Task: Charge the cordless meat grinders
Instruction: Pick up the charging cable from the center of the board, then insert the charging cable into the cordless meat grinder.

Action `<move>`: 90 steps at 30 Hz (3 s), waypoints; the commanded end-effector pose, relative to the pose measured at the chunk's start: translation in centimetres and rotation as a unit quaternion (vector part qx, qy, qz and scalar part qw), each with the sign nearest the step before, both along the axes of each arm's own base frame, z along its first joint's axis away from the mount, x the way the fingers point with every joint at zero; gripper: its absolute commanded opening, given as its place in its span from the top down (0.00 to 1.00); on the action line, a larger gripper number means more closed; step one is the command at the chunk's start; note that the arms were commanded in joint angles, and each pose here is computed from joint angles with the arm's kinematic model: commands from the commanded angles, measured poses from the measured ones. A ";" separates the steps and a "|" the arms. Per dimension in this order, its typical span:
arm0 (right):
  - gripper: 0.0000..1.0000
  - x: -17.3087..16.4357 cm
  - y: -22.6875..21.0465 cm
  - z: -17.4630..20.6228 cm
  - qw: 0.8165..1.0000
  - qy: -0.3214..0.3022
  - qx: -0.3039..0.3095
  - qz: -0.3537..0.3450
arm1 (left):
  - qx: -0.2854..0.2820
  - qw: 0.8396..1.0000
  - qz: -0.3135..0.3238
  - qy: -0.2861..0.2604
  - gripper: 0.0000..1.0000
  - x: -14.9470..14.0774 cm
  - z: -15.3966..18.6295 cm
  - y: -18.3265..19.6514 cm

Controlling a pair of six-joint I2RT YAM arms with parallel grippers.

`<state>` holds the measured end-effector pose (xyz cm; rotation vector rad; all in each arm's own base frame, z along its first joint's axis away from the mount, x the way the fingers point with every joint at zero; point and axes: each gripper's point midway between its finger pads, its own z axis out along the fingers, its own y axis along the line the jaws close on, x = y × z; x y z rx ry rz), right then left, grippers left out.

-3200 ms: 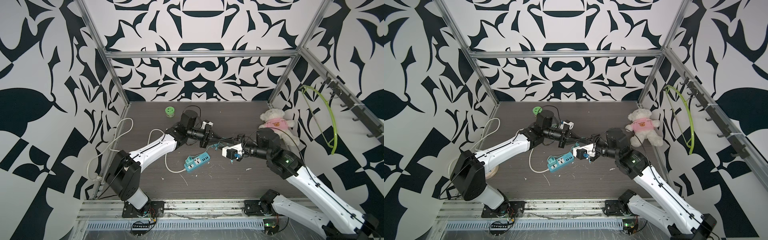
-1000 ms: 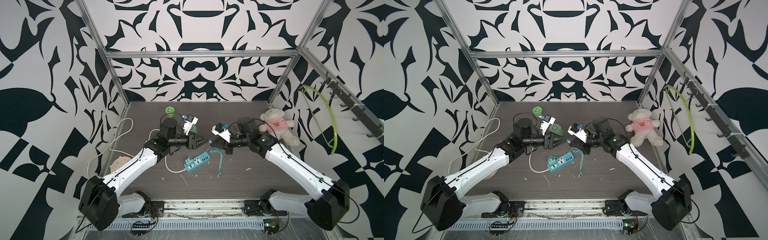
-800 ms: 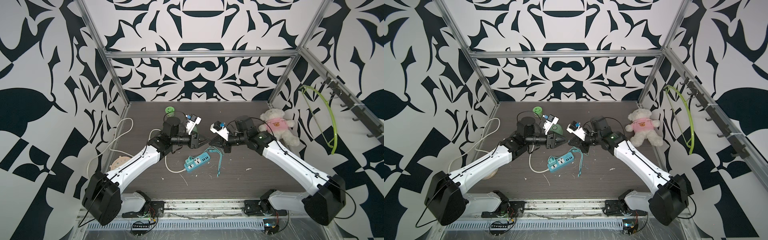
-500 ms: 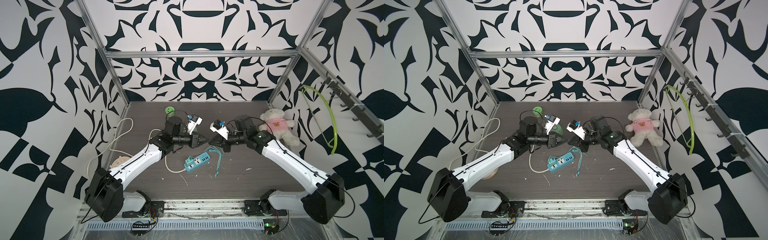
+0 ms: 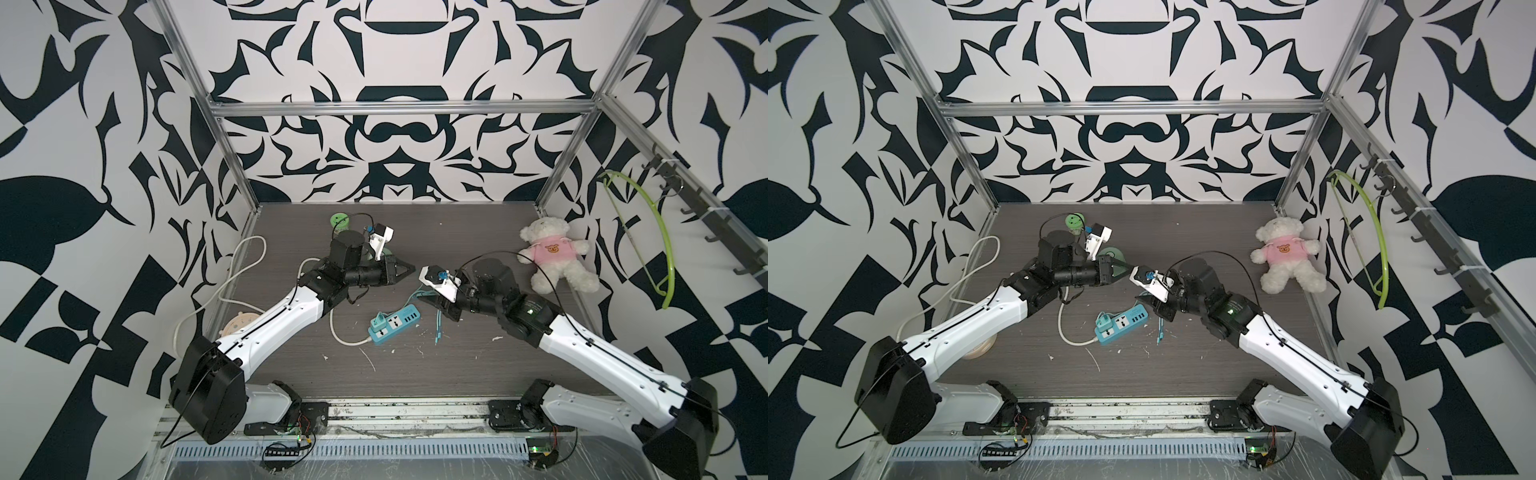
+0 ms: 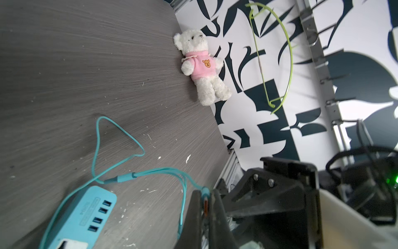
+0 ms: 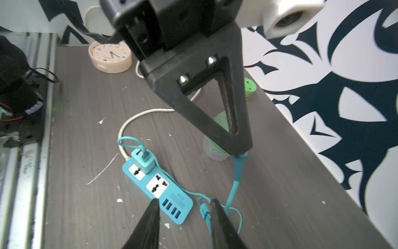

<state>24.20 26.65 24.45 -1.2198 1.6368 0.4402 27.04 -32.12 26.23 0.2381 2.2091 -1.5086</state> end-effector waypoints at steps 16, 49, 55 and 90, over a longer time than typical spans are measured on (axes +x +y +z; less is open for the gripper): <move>0.74 2.6 1.1 3.1 0.993 -0.114 0.017 -0.020 | -0.050 0.997 -0.005 0.053 1.00 -0.8 1.2 -0.4; 0.95 3.1 2.2 4.2 0.993 -0.098 0.059 -0.021 | -0.048 0.996 -0.031 0.073 1.00 -1.3 0.1 -1.0; 1.00 3.4 2.1 3.6 0.994 -0.083 0.060 -0.033 | -0.040 0.996 -0.023 0.076 0.94 -1.3 -0.6 -0.6; 1.00 13.4 5.8 -9.9 0.977 0.060 -0.125 -0.159 | 0.105 0.981 0.157 0.052 0.31 15.8 -9.8 11.1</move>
